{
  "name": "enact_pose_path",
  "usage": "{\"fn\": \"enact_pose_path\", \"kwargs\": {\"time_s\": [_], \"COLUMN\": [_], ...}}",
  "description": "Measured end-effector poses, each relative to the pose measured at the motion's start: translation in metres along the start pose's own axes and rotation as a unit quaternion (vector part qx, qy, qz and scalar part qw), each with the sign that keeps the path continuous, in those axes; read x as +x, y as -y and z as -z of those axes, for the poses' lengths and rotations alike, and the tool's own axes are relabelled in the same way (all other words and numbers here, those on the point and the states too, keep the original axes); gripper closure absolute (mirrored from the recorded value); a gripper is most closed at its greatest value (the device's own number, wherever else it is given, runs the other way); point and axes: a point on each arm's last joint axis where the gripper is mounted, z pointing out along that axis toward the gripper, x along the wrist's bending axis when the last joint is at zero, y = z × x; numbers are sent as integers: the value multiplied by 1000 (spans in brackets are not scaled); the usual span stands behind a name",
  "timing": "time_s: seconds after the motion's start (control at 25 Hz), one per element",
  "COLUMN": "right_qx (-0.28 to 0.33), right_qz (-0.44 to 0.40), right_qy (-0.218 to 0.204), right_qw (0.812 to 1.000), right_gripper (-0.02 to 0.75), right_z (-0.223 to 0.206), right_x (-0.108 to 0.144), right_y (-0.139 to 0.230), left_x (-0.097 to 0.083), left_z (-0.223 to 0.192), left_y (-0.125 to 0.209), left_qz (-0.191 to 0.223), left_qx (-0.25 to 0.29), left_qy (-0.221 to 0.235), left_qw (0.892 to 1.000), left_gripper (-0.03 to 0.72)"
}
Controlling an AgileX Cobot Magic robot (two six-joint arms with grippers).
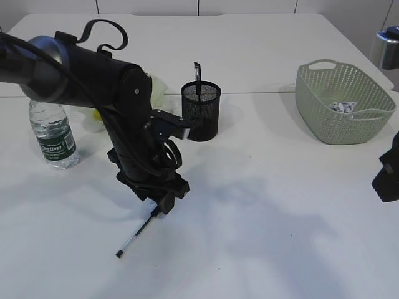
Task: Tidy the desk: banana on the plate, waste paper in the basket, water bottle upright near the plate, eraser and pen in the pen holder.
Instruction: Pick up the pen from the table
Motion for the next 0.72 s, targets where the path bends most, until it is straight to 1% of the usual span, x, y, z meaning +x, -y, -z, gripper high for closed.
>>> {"fn": "enact_pose_path", "kwargs": {"time_s": [0.12, 0.44, 0.72], "right_qx": [0, 0, 0], "right_qz": [0, 0, -1], "right_qy": [0, 0, 1], "right_qw": [1000, 1000, 1000], "right_gripper": [499, 499, 499], "right_z": [0, 0, 0], "right_x": [0, 0, 0], "right_y": [0, 0, 0], "left_x": [0, 0, 2], "left_z": [-5, -6, -22], "left_y": [0, -1, 0], "left_qz": [11, 28, 39], "left_qx": [7, -1, 17], "left_qy": [0, 0, -2], "left_qw": [1000, 1000, 999], "left_gripper": [284, 284, 286]}}
